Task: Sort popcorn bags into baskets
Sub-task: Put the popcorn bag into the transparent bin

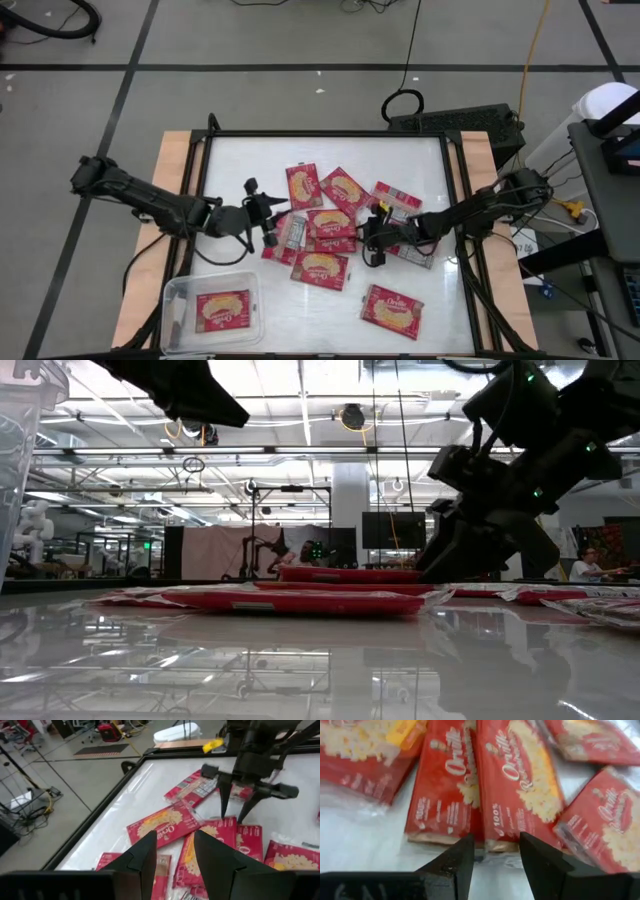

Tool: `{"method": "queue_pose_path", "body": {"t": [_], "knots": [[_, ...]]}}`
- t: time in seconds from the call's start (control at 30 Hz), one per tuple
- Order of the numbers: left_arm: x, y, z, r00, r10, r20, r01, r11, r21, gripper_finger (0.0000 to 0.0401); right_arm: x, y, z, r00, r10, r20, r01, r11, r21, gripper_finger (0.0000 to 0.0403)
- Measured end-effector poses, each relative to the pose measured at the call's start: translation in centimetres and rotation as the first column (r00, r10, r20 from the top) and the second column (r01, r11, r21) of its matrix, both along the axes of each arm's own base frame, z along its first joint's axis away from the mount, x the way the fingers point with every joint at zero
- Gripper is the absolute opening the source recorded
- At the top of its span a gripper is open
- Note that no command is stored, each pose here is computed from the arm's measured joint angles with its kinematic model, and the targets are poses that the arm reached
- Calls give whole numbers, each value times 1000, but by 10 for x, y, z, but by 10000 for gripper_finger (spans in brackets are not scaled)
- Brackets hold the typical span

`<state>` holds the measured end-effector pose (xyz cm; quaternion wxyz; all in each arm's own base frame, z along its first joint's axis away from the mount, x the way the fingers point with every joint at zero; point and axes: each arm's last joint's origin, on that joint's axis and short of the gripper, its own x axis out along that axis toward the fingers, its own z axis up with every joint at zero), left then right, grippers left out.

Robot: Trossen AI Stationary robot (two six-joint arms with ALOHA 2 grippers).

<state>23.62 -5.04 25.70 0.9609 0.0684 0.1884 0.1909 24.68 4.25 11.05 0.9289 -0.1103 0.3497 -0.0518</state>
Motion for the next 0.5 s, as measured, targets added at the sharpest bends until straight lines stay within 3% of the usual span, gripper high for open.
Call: {"method": "queue_pose_path", "body": {"t": [0.2, 0.43, 0.5], "knots": [[9, 3, -3, 1000, -27, 11, 27, 1000, -16, 136, 8, -1, -11, 998, -40, 54, 42, 998, -37, 113], [10, 4, -7, 999, -32, -11, 32, 999, -11, 136, 15, 0, -12, 993, -16, 114, 24, 998, -62, 17], [11, 5, -7, 999, -30, -13, 30, 999, -11, 136, 16, 0, -11, 991, -14, 131, 22, 998, -61, 7]]}}
